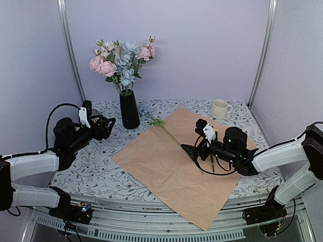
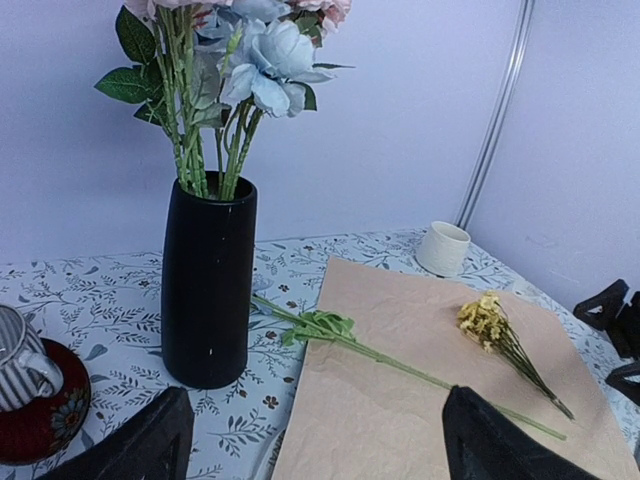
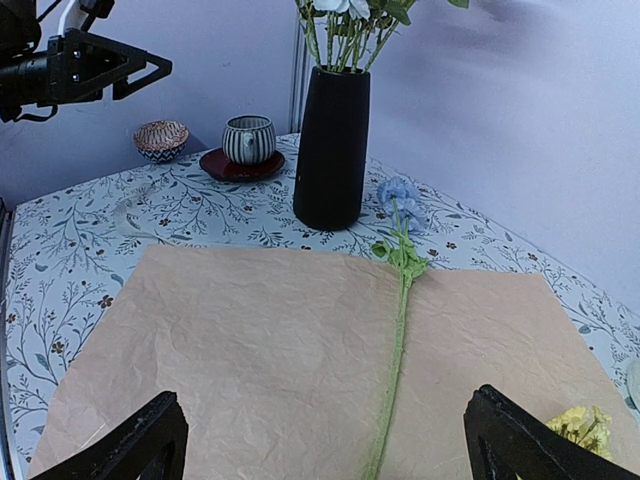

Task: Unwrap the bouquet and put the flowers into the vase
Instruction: Pick up the fake flower from the flattened wrapping paper.

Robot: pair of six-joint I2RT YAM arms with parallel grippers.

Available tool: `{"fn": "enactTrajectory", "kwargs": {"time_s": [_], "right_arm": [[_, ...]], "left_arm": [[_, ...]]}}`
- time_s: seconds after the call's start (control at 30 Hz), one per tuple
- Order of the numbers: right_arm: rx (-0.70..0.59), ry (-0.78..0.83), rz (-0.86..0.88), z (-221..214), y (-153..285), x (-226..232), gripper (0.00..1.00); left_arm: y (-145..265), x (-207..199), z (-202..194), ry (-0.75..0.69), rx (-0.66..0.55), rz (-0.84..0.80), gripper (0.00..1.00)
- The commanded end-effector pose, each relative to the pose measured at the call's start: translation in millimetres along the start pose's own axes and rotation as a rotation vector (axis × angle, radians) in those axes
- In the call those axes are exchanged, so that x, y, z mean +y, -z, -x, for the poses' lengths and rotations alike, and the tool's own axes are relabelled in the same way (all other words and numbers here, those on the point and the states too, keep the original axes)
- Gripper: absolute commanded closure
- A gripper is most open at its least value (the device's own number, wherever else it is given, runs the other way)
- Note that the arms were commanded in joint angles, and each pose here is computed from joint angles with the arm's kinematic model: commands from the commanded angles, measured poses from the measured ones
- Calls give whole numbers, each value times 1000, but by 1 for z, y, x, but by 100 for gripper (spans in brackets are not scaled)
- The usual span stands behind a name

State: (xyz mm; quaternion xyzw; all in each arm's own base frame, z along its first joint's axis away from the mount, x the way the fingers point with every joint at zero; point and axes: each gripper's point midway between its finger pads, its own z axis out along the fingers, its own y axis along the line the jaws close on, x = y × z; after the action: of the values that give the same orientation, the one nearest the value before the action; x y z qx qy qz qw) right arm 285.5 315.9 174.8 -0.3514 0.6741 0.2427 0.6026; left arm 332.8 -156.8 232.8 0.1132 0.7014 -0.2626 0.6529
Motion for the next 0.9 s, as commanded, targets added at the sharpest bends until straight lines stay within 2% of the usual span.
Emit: {"fn": "enactTrajectory", "kwargs": {"time_s": [0.0,0.87], "right_arm": [[-20,8,2,8,-3,-1,1],[-21,3,15,9,-2,1,1]], "left_arm": [[2,-2,-2,-3,-4,0,11],[5,-10,3,-11,-25,-27,12]]}}
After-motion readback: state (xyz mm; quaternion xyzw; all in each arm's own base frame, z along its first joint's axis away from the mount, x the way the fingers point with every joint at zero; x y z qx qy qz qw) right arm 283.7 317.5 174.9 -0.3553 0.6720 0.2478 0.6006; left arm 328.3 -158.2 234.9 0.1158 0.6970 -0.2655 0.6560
